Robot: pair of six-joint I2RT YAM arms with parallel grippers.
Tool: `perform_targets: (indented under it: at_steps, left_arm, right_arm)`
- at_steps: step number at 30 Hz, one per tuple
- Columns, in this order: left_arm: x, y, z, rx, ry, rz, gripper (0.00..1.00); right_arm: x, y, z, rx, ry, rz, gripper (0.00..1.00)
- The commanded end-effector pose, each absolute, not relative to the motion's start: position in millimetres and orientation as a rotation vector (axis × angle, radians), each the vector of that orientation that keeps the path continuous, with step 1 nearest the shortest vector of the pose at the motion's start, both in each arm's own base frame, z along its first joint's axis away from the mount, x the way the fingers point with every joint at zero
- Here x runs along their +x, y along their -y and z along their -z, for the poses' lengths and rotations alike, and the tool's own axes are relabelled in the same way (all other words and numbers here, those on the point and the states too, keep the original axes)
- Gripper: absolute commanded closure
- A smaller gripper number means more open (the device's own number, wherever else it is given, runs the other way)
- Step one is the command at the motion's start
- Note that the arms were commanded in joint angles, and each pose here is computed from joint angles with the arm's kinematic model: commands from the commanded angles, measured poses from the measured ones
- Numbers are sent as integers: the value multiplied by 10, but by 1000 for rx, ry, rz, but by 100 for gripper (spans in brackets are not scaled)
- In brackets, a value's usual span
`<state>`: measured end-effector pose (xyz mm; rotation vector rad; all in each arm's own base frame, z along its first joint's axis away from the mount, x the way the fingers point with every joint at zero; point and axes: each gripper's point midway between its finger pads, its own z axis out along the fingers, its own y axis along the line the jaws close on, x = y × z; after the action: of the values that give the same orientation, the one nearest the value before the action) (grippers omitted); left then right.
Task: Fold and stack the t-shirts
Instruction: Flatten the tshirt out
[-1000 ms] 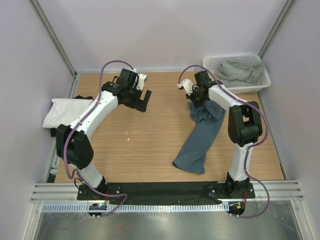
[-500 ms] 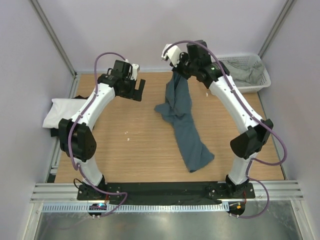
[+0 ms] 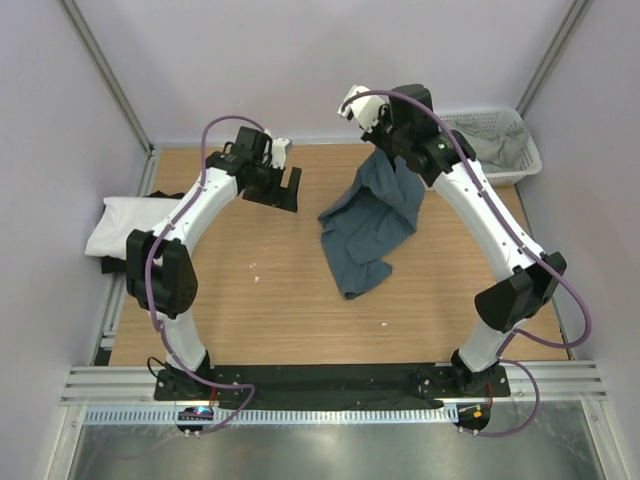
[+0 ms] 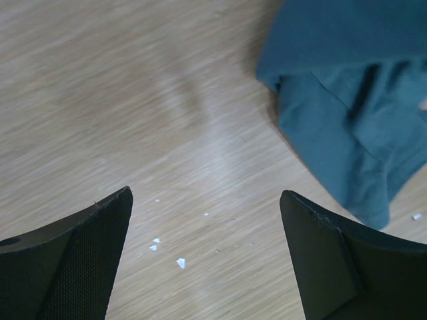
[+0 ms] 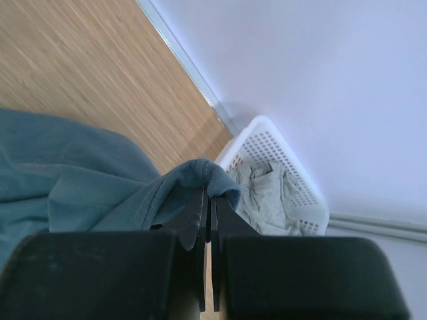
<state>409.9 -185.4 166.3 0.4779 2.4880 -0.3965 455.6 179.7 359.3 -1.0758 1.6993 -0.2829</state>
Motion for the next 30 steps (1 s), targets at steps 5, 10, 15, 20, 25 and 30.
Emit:
perform_targets:
  at_steps: [5, 10, 15, 20, 25, 30]
  left_arm:
    - [3819, 2305, -1667, 582, -2476, 731, 10]
    - [3701, 2586, -1635, 683, -2466, 776, 11]
    - [3669, 2818, -1495, 749, -2473, 779, 11]
    - [3865, 2870, -1431, 720, -2460, 739, 11]
    - [3922, 2837, -1537, 720, -2433, 697, 11]
    - [4046, 2705, -1700, 685, -2379, 599, 10]
  right_arm:
    - [4444, -1615, -4928, -785, -1465, 311, 99]
    - [4344, -1574, -5568, -667, -1334, 285, 99]
    - [4279, -1503, -5968, -604, -1235, 311, 99]
    - [4238, -1523, -5885, -614, -1255, 279, 99]
    - [3975, -1533, -6577, -498, -1066, 166, 99]
    - [3601, -1586, -7247, -424, -824, 75, 99]
